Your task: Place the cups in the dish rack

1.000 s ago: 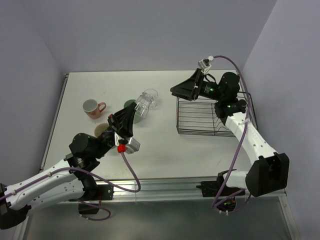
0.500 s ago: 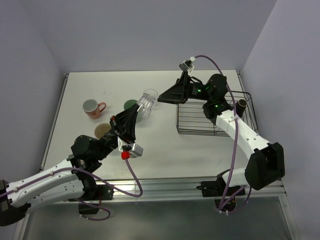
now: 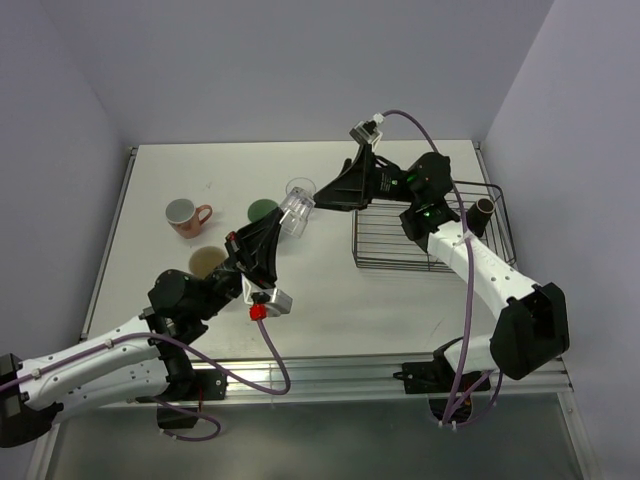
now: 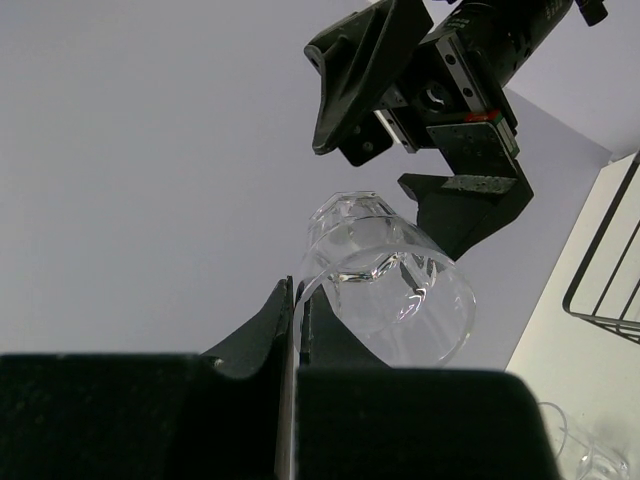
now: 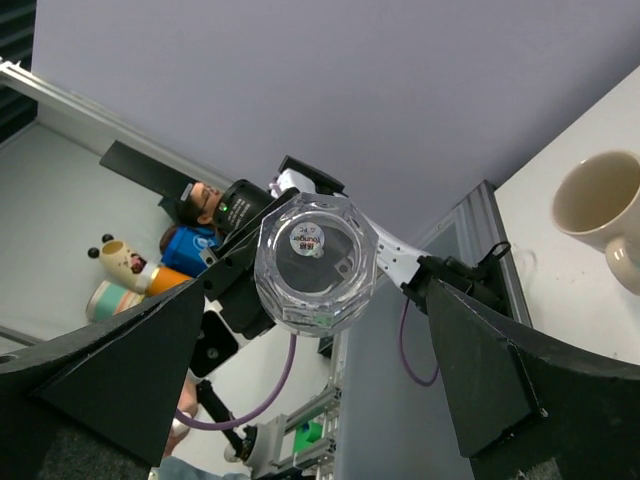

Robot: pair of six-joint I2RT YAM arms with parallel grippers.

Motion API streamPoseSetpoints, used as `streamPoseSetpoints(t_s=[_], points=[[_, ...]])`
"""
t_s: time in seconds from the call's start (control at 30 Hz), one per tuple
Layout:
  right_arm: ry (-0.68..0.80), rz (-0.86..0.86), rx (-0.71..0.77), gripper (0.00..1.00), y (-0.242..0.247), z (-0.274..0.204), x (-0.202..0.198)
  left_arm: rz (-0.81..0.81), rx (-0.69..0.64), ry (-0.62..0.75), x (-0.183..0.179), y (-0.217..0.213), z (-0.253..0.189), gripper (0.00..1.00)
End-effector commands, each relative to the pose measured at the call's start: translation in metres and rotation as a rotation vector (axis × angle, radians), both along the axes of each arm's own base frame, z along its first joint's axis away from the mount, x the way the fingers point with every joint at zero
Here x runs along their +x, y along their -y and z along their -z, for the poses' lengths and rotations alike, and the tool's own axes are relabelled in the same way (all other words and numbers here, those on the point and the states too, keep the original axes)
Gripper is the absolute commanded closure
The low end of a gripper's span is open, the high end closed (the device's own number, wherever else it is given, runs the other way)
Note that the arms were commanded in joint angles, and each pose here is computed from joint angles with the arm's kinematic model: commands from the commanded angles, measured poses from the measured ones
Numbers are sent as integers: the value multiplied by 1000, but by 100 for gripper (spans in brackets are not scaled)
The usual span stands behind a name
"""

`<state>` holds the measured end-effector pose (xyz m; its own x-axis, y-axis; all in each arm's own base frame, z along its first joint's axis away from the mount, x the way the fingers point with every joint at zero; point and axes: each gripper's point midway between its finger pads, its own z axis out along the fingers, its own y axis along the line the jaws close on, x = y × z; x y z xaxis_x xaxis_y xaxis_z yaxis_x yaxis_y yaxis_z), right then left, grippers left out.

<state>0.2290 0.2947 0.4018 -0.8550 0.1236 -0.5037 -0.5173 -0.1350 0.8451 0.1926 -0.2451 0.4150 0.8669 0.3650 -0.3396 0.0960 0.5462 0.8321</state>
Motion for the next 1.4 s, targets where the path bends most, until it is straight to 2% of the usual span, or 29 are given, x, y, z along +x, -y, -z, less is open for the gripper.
streamPoseSetpoints(t_s=[0.0,0.37,0.57,0.7,0.97,1.07,1.17,1.2,1.27,1.3,1.37], points=[[79,-37,26,0,-4,-14,-11,17,-64,55,-8,-3,-23,100],[103,-61,26,0,-10,-18,-16,40,-32,59,-13,7,-14,100],[103,-55,17,7,-11,-16,-13,43,-18,55,-14,10,-11,100],[93,-53,1,21,-11,-11,-13,38,7,58,-13,13,-5,100],[85,-47,-21,37,-12,-5,-11,23,47,62,-11,15,6,100],[85,-48,-27,48,-12,-4,-11,13,61,67,-9,16,9,100],[83,-54,-38,67,-12,-2,-11,2,74,66,-8,16,13,98],[85,-53,-41,77,-12,-1,-11,-1,74,66,-7,15,13,96],[92,-54,-51,87,-12,0,-11,-4,76,60,-7,15,14,90],[96,-53,-59,94,-12,1,-11,-9,74,58,-6,13,14,79],[103,-45,-64,100,-9,1,-9,-11,75,56,-6,13,15,65]])
